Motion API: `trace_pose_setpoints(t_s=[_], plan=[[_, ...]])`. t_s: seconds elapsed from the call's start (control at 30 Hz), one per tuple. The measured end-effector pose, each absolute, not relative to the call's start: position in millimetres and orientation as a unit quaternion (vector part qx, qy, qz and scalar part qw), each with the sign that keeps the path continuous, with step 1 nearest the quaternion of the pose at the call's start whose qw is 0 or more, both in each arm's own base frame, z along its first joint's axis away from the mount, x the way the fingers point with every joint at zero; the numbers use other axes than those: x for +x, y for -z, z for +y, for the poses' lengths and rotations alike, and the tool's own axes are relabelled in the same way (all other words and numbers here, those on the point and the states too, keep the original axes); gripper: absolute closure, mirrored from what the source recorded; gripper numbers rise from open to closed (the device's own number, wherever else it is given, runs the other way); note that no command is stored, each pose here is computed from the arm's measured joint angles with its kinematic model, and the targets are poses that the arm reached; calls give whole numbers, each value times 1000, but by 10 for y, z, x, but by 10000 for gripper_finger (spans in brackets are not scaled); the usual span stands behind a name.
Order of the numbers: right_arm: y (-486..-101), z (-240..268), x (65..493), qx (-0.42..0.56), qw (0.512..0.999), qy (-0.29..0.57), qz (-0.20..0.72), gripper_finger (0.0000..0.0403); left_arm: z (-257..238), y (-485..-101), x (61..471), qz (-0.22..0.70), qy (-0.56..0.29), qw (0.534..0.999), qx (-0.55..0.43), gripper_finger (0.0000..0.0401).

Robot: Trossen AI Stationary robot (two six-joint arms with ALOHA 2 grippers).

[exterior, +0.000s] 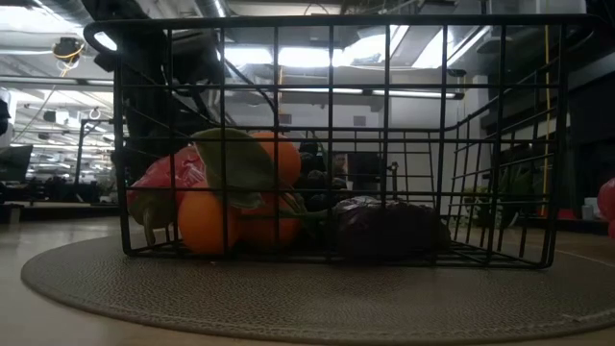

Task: Build produce basket
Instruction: Put the yellow pear into the black wire basket

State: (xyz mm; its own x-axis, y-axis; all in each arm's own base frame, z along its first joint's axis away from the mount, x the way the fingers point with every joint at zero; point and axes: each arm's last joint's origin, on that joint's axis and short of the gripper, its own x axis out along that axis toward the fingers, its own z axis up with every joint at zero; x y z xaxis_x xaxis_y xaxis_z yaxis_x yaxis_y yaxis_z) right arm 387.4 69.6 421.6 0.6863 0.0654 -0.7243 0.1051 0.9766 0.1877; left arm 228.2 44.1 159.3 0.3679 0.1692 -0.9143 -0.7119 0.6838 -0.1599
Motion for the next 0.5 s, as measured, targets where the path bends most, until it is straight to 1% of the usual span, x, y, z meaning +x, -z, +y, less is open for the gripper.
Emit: trace_pose_setpoints(t_s=[0.33, 0.5], plan=[[-4216, 696, 3874, 108, 912, 11, 396, 183, 479, -1578, 2269, 476, -333, 774, -251, 264], [-4216, 696, 3874, 108, 912, 11, 396, 183, 495, -1570, 2257, 473, -342, 761, -283, 264]])
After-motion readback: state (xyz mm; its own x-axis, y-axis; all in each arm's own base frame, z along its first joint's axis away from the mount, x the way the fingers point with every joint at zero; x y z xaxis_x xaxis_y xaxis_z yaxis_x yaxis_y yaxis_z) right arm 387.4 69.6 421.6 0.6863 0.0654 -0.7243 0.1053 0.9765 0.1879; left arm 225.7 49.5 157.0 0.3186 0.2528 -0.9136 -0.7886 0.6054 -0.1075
